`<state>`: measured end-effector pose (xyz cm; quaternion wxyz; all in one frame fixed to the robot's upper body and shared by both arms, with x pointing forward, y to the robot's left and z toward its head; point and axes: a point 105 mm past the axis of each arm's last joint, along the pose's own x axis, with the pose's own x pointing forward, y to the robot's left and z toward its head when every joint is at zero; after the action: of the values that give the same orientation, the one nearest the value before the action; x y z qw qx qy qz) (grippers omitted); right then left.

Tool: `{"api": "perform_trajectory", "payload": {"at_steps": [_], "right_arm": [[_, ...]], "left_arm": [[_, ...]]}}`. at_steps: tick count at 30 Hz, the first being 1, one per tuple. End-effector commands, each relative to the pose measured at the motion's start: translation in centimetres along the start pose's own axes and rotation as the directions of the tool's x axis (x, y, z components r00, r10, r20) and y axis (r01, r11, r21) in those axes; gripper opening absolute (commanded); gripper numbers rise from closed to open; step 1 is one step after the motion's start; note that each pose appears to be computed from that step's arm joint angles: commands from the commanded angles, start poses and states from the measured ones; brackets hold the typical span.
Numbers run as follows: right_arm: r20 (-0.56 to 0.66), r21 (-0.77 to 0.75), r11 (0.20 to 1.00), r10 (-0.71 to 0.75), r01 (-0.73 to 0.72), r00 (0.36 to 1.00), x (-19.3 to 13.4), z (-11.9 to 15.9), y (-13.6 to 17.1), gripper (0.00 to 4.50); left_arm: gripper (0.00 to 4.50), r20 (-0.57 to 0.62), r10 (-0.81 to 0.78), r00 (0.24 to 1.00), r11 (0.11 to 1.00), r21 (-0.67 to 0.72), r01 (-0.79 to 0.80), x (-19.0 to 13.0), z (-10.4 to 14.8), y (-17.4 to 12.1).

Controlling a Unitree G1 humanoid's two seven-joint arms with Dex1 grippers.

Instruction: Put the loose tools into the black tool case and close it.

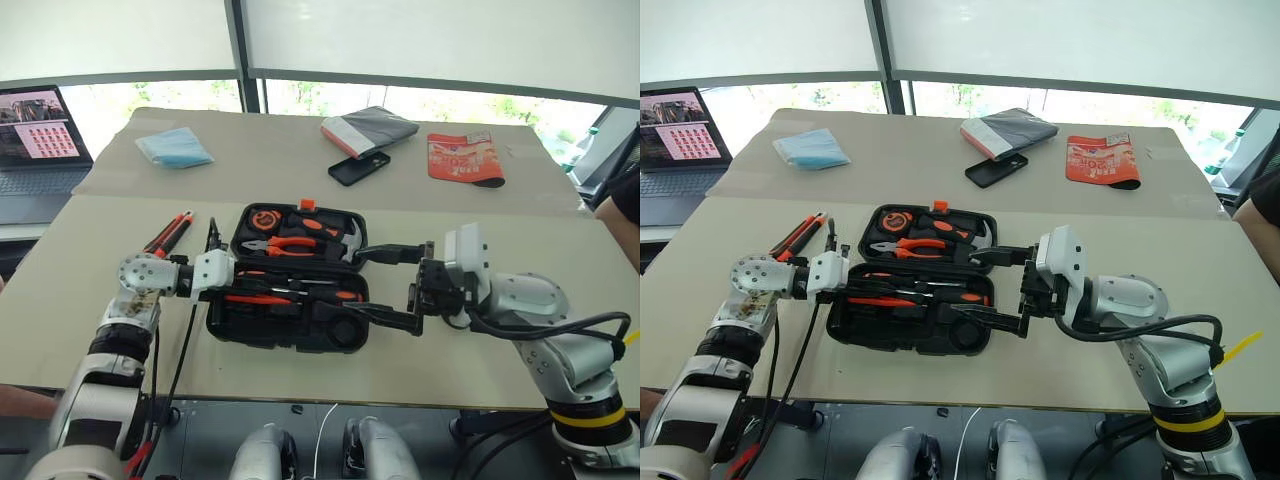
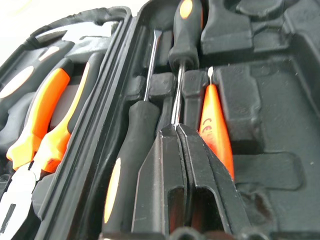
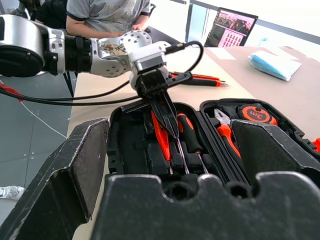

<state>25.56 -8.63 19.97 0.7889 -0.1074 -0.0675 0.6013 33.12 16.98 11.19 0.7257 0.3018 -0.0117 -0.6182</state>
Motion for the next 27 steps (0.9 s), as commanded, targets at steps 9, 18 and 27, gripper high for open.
{"api": "perform_trajectory", "payload": {"at_steps": [9,18,27], "right_arm": [[0.017,-0.036,0.999,0.005,-0.005,1.0,-0.2,0.8,0.1,4.5],[0.019,-0.03,1.0,-0.003,0.004,1.0,-0.3,0.8,0.0,4.5],[0.016,-0.027,1.0,-0.008,0.009,1.0,-0.6,0.4,0.0,4.5]], "left_arm": [[0.06,0.003,-0.02,1.0,1.0,-0.007,0.02,-1.0,0.2,-0.8],[0.06,-0.094,-0.049,0.994,0.995,-0.09,0.041,-0.2,-1.9,-1.6],[0.06,-0.198,-0.126,0.972,0.978,-0.189,0.089,-0.3,-3.4,-2.7]]}}
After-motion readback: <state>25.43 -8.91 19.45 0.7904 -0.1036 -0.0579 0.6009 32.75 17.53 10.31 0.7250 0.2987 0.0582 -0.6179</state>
